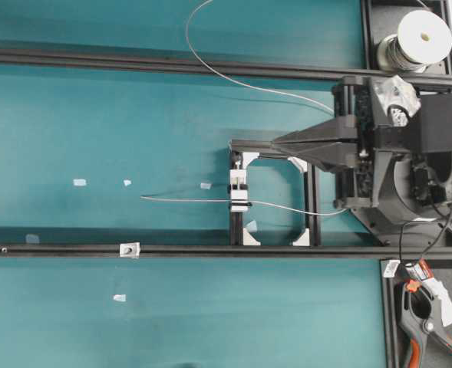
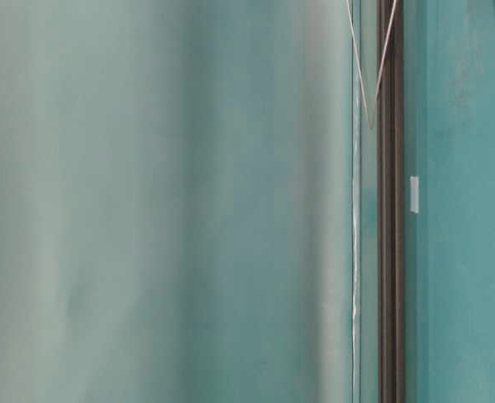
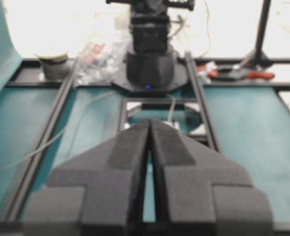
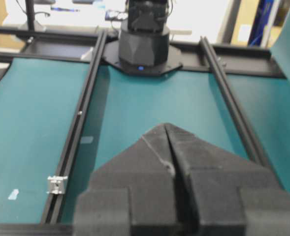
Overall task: Insert the wire through the hole in the metal fitting.
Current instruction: 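Move the right gripper left over the thin grey wire on the table, then lower the right gripper and close it on the grey wire's end, then lift the held wire and carry it down toward the lower rail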
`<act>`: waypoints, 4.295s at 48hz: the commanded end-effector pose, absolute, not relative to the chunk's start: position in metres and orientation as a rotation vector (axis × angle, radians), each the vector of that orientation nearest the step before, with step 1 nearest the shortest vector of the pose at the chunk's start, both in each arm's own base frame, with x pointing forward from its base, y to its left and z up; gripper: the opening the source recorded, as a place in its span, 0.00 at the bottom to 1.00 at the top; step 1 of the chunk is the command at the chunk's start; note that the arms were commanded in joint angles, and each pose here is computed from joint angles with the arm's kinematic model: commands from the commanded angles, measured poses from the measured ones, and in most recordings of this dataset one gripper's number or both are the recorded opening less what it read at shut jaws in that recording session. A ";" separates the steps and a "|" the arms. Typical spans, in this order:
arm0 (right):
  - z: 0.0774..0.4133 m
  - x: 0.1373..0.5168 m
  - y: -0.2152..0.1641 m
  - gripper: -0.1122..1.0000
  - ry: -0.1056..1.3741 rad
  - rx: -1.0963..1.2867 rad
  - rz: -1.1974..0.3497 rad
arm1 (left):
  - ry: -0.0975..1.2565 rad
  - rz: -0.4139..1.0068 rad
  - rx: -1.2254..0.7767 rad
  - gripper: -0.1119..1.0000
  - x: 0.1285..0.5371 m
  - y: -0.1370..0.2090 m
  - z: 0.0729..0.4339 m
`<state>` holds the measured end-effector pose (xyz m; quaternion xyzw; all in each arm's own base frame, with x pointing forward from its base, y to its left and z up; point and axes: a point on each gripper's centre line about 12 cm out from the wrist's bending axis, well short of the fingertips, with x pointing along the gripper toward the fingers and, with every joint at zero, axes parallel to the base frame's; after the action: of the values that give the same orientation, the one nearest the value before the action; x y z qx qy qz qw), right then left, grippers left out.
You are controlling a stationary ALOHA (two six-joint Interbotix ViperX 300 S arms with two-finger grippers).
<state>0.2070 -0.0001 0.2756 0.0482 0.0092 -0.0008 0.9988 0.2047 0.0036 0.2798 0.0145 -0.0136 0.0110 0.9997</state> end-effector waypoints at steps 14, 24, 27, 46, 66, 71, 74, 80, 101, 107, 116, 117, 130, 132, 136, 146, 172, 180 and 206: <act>0.285 0.222 -0.001 0.48 0.023 0.100 -0.008 | 0.015 0.074 0.035 0.37 0.219 0.015 0.275; 0.284 0.226 -0.002 0.72 0.046 0.104 -0.010 | 0.082 0.079 0.007 0.71 0.222 0.016 0.257; 0.280 0.232 -0.002 0.71 0.081 0.107 -0.012 | 0.111 0.078 0.002 0.71 0.226 0.016 0.251; 0.247 0.268 -0.002 0.71 0.244 0.134 -0.026 | 0.231 0.064 0.003 0.80 0.243 0.014 0.205; 0.201 0.292 -0.003 0.71 0.331 0.248 -0.055 | 0.292 0.035 0.010 0.81 0.245 0.006 0.168; 0.185 0.297 -0.003 0.71 0.350 0.268 -0.062 | 0.320 0.027 0.010 0.81 0.247 0.004 0.159; 0.176 0.299 -0.002 0.71 0.366 0.275 -0.063 | 0.327 0.022 0.011 0.81 0.248 0.003 0.155; 0.162 0.304 -0.001 0.71 0.398 0.290 -0.066 | 0.333 0.015 0.010 0.81 0.249 0.001 0.146; 0.142 0.306 0.011 0.70 0.467 0.317 -0.049 | 0.399 0.013 -0.037 0.81 0.257 -0.003 0.109; 0.140 0.308 0.016 0.70 0.479 0.315 -0.033 | 0.394 0.007 -0.035 0.81 0.262 -0.005 0.105; 0.128 0.310 0.018 0.70 0.519 0.333 -0.041 | 0.394 0.007 -0.035 0.81 0.265 -0.005 0.104; 0.127 0.311 0.019 0.70 0.520 0.335 -0.041 | 0.399 0.008 -0.035 0.81 0.264 -0.005 0.103; 0.116 0.315 0.020 0.70 0.582 0.333 -0.049 | 0.401 0.011 -0.038 0.81 0.262 -0.004 0.103; 0.115 0.315 0.019 0.70 0.593 0.333 -0.053 | 0.401 0.011 -0.038 0.81 0.262 -0.004 0.103; 0.113 0.316 0.020 0.70 0.618 0.332 -0.057 | 0.399 0.010 -0.037 0.81 0.263 -0.004 0.104; 0.113 0.318 0.020 0.69 0.630 0.331 -0.059 | 0.401 0.011 -0.038 0.81 0.262 -0.004 0.103; 0.102 0.327 0.021 0.69 0.699 0.325 -0.068 | 0.402 0.010 -0.037 0.81 0.262 -0.004 0.103; 0.103 0.328 0.022 0.69 0.697 0.325 -0.067 | 0.405 0.010 -0.037 0.81 0.262 -0.004 0.103; 0.097 0.323 0.022 0.10 0.758 0.321 -0.077 | 0.402 0.010 -0.035 0.80 0.263 -0.004 0.104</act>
<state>0.3245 0.0200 0.0969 0.1559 0.3644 -0.0391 0.9173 0.2598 -0.0037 0.0981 -0.0179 0.2116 0.0061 0.9772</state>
